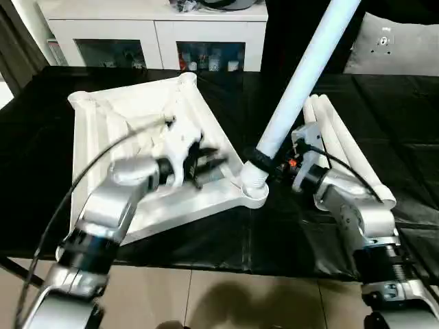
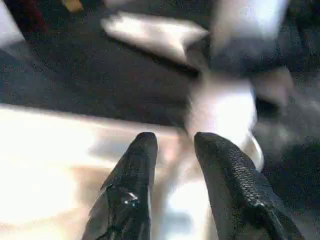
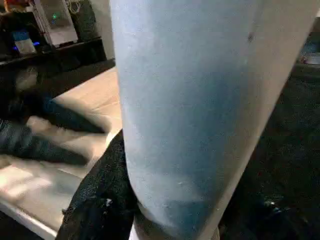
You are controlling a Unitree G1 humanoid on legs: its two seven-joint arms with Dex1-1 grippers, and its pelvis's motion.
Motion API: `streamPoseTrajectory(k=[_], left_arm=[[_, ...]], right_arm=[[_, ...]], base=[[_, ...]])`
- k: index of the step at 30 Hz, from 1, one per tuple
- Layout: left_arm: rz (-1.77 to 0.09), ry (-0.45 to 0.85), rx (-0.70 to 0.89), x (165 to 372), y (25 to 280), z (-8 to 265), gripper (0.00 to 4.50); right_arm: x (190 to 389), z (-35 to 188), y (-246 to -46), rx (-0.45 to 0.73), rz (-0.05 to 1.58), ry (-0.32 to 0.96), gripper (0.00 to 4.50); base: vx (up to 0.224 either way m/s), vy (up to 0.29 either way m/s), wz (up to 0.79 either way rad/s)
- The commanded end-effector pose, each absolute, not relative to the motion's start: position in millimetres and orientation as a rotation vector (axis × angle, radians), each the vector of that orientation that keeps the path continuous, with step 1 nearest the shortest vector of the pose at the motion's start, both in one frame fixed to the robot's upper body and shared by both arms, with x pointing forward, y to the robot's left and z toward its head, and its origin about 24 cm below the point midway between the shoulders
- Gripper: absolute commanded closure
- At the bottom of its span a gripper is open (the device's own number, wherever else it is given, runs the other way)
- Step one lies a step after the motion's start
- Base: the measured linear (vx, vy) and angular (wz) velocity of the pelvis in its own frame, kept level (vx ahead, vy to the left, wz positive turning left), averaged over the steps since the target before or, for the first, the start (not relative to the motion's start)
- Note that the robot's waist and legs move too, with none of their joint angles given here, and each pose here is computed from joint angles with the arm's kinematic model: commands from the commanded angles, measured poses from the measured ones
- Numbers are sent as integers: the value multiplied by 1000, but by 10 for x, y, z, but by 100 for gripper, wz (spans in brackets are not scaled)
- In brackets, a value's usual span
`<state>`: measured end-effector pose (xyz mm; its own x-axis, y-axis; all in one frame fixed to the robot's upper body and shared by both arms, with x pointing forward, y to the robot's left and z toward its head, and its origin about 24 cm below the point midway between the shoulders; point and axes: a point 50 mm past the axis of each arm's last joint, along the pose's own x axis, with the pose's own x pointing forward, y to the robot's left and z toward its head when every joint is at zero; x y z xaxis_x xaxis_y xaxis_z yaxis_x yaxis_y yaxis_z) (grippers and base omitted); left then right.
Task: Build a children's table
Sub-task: Insert table leg to table base
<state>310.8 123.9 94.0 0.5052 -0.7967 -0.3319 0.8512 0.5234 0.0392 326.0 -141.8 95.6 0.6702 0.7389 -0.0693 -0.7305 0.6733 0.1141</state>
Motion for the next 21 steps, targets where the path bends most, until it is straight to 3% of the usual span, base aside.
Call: streamPoseTrajectory(k=[1, 8, 21], left_arm=[[-1056, 319, 220, 3058, 1199, 900, 283], [-1131, 424, 225, 2966, 1171, 609, 281], [-1083, 424, 314, 3032, 1229, 514, 281]], right_arm=[[3249, 1009, -1388, 65, 857, 99, 264], [3217, 1021, -1323, 49, 915, 113, 264], [3195, 993, -1323, 29, 928, 129, 264]], base=[[0, 0, 0], [0, 0, 0], [0, 0, 0]])
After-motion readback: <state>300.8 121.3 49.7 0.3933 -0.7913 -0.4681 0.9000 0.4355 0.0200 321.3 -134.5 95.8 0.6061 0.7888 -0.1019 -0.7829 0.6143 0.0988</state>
